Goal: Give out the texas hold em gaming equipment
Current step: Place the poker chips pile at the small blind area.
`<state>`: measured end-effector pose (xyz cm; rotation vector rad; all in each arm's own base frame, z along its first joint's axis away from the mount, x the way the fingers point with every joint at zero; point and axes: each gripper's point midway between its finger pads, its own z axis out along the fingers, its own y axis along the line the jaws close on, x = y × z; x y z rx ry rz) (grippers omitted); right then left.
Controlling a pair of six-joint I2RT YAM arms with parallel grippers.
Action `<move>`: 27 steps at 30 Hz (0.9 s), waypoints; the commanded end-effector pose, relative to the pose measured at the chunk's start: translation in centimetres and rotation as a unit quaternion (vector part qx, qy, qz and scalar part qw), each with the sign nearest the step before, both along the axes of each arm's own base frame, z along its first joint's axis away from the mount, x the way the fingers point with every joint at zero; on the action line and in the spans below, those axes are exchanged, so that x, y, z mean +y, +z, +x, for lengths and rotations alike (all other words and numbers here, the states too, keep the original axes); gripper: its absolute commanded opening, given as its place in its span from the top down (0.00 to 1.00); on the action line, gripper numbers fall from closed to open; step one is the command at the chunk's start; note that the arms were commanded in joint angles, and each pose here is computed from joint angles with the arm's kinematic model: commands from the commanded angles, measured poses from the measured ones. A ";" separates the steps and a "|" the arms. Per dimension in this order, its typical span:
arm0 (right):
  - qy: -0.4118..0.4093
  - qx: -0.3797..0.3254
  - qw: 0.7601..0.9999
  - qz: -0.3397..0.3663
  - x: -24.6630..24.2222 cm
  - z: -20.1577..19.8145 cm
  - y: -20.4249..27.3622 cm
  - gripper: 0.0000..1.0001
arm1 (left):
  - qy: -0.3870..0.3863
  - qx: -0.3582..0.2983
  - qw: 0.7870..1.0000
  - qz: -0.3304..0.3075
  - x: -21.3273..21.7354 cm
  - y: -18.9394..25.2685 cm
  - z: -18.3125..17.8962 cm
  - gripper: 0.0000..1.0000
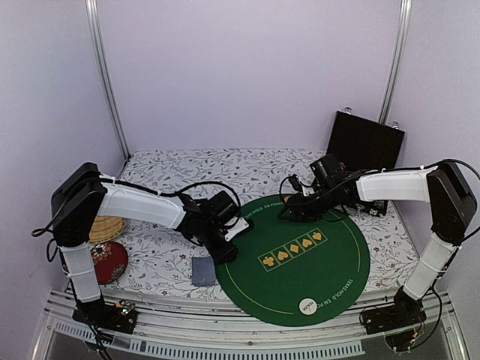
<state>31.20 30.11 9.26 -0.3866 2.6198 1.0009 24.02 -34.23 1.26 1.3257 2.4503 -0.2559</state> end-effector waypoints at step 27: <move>0.044 -0.235 0.956 -0.170 -14.5 15.0 8.9 0.28 | -0.008 -0.073 0.992 -0.107 -2.3 10.1 3.8 0.27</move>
